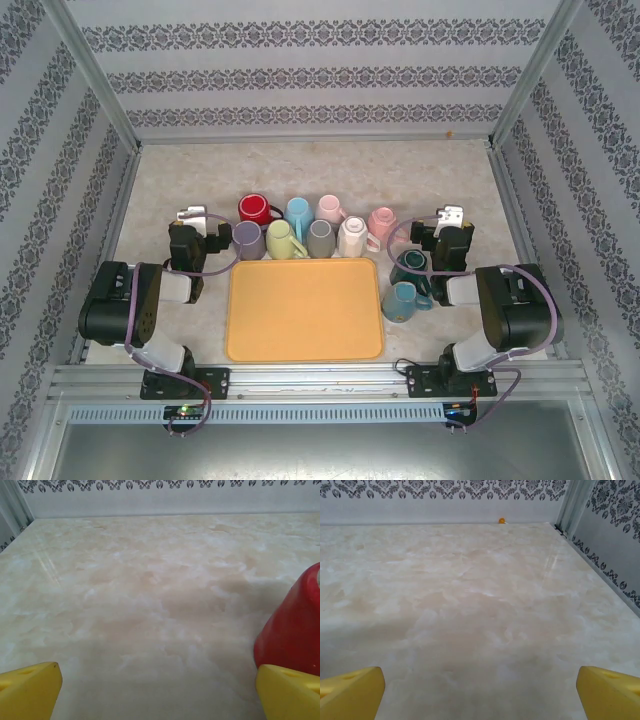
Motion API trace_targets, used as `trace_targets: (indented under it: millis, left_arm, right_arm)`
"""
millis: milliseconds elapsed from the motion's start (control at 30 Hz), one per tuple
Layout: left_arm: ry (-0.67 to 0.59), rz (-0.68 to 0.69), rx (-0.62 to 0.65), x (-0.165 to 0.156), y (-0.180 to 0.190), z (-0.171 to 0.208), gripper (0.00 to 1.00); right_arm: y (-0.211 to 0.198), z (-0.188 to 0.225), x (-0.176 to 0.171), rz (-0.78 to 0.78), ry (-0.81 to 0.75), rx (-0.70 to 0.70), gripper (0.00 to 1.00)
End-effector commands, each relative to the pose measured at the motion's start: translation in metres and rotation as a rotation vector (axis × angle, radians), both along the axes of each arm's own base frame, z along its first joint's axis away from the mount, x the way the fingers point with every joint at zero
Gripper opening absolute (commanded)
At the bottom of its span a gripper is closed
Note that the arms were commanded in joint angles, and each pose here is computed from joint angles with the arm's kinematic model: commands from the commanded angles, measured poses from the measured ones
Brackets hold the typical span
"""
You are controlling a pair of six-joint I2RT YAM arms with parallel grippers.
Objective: Turn the mug right side up
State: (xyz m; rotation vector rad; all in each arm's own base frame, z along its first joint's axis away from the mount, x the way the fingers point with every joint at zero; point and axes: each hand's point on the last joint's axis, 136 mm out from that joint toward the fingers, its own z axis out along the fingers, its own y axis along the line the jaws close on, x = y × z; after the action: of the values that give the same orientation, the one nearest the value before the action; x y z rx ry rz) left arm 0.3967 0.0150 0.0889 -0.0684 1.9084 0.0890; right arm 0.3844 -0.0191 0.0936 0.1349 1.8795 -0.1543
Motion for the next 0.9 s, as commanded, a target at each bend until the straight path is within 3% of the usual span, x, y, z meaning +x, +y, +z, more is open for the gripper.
trace_targets:
  millis: [0, 200, 867]
  left_arm:
    - [0.006, -0.065, 0.006, 0.003, -0.01, -0.001, 1.0]
    - [0.006, -0.068, 0.006, 0.003, -0.01, -0.001, 1.0]
    - [0.009, -0.07, 0.003, 0.003, -0.011, -0.001, 1.0]
  right_arm:
    - [0.0, 0.011, 0.005, -0.011, -0.042, 0.019, 0.98]
    - [0.011, 0.005, 0.005, 0.07, -0.016, 0.034, 0.98]
    - [0.011, 0.015, 0.012, 0.071, -0.04, 0.037, 0.98]
